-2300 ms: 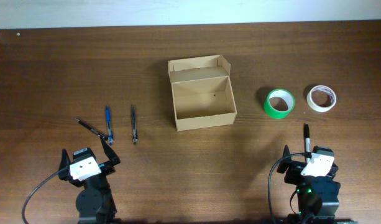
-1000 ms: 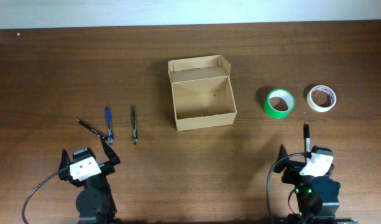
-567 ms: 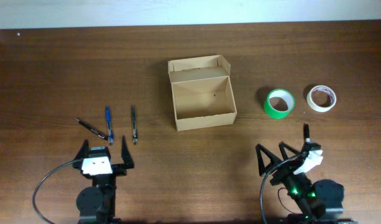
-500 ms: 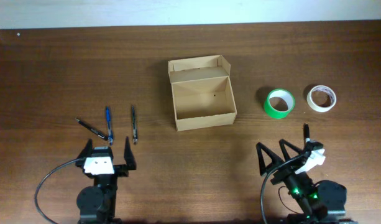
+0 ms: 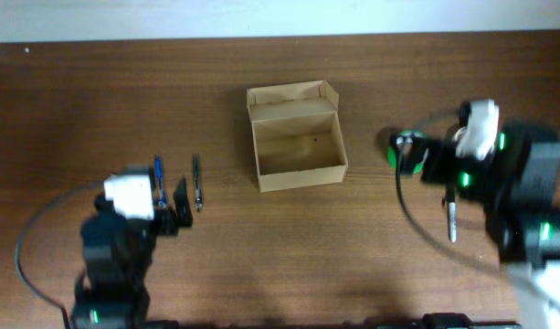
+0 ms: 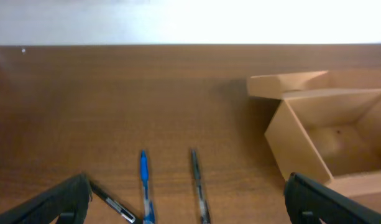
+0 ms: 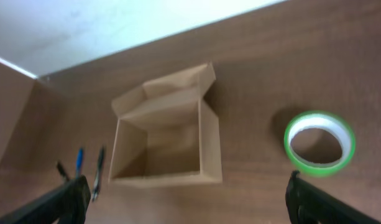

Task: Pack container
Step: 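Reach the right gripper to the green tape roll and grasp it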

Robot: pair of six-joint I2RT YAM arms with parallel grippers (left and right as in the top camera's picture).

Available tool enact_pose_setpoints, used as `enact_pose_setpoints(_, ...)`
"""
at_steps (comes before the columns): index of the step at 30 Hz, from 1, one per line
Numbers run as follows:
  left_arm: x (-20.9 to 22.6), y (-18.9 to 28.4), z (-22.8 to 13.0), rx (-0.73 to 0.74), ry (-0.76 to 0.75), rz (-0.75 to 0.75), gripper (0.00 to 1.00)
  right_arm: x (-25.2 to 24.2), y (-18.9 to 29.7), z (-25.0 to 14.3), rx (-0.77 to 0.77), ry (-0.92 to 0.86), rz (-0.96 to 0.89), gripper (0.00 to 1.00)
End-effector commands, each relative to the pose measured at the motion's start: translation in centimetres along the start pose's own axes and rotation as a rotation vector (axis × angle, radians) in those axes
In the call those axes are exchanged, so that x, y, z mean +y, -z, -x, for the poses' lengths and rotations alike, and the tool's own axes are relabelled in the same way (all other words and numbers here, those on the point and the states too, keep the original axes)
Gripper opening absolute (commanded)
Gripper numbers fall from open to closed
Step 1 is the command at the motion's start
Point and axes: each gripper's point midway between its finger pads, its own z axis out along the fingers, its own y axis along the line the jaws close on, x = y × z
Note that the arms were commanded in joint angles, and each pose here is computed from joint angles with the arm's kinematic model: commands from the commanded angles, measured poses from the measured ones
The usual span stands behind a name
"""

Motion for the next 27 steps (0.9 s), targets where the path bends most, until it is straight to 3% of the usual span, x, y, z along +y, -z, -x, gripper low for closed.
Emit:
enact_pose_setpoints(1,1.1,-3.6,2.7,0.142,-0.040,0.021,0.99,-0.8,-1.7,3.1,0.046,0.025,-0.044,0.99)
enact_pose_setpoints(5,3.0,-7.9,5.3,0.256,-0.008,0.044,0.99,-5.5,-4.0,4.2,0.141,-0.137,-0.227,0.99)
enact_pose_setpoints(10,4.2,-11.7,5.6,0.322,0.007,0.059,0.99,-11.3,-6.6,2.9,0.289,-0.215,-0.415,0.97)
enact_pose_setpoints(19,4.4,-15.4,1.3,0.456,0.018,0.050,0.99,-19.1,-14.8,-4.4,0.579,-0.358,-0.537,0.89)
enact_pose_setpoints(27,4.4,-15.5,1.1,0.461,0.018,0.050,0.99,-22.1,-17.4,-9.3,0.725,-0.379,-0.603,0.81)
